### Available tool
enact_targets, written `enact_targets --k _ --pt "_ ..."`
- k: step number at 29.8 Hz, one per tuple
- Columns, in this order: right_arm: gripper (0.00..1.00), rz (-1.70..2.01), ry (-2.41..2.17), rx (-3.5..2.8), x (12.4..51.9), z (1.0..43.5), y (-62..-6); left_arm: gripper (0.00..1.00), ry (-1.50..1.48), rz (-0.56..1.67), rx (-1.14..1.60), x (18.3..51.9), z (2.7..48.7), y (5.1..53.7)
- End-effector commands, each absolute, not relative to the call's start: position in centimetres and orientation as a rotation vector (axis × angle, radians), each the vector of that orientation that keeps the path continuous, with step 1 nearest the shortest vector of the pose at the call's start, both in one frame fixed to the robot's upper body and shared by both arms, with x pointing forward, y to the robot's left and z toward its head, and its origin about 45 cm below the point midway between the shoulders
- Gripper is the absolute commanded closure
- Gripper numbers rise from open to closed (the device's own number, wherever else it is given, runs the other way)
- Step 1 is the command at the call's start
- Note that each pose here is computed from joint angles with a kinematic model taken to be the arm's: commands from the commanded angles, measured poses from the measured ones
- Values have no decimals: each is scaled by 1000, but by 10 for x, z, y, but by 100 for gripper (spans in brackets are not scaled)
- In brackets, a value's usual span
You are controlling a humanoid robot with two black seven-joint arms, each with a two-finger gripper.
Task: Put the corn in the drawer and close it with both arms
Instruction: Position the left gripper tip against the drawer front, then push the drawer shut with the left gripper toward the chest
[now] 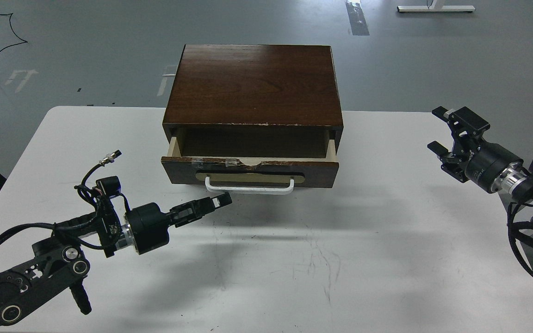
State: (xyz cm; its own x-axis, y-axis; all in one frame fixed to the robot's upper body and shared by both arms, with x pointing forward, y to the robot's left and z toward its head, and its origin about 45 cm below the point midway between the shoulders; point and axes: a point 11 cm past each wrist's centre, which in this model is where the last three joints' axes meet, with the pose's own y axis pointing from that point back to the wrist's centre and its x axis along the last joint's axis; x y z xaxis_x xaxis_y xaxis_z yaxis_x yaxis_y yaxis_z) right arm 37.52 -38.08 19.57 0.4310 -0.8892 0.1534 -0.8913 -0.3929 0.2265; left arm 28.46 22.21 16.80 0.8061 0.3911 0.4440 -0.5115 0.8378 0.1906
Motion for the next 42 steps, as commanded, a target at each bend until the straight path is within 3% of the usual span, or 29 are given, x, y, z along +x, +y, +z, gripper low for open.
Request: enact_targets --k 1,42 --pt "0 10 -1542 2413 375 196 -381 100 -408 496 309 288 170 222" --pt "0 5 -1545 2407 373 194 -383 100 -398 598 355 324 167 247"
